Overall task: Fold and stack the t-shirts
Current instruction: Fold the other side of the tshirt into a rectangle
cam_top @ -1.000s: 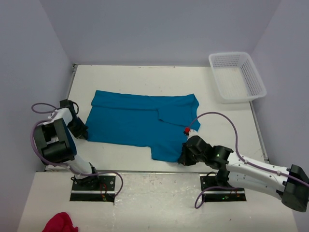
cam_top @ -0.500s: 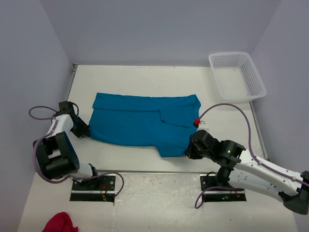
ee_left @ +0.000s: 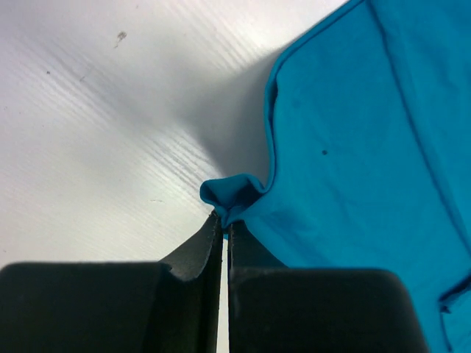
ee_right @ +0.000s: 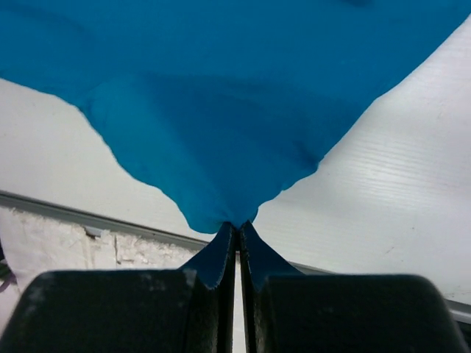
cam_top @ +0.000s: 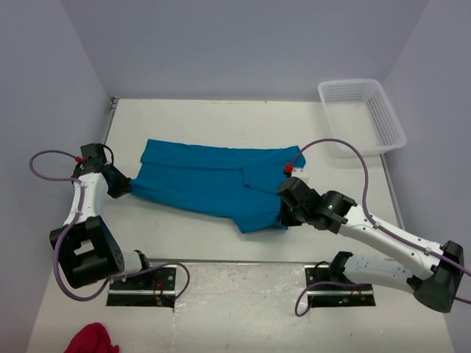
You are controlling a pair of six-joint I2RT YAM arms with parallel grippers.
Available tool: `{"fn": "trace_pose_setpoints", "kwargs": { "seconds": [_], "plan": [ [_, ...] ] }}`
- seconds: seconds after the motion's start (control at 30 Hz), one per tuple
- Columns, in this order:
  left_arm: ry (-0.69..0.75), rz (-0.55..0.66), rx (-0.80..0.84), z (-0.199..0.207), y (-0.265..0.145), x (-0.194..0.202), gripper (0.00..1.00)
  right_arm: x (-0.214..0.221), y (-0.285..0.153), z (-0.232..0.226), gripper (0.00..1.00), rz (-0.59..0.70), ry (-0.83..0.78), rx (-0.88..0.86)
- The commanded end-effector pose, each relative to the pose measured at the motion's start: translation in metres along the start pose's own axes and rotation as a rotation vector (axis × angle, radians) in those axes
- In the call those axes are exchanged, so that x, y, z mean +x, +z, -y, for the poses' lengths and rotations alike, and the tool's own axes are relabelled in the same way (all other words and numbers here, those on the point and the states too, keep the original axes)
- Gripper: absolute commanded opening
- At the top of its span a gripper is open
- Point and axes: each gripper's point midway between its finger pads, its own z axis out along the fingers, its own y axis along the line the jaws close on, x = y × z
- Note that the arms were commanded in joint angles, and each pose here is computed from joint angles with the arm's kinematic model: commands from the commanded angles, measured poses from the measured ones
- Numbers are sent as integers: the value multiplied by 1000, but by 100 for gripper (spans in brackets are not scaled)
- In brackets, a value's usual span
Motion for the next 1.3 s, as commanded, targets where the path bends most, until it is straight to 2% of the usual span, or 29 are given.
{"fn": "trace_pose_setpoints", "kwargs": {
  "seconds": [0.0, 0.33, 0.73, 1.03, 1.27],
  "plan": [
    [-33, 61, 36, 17, -6, -26, 0, -30, -3, 6, 0, 42, -8, 14],
    [-47, 34, 36, 25, 19, -35, 0, -78, 7, 24, 0, 52, 25, 54],
    [-34, 15, 82, 45, 30, -53, 0, -104, 31, 26, 0, 19, 22, 81],
    [-59, -33, 102, 33, 25, -17, 0, -95, 30, 29, 0, 14, 30, 57],
    [-54, -60, 80, 27, 32, -8, 0, -98, 25, 27, 0, 38, 18, 40]
  ]
}}
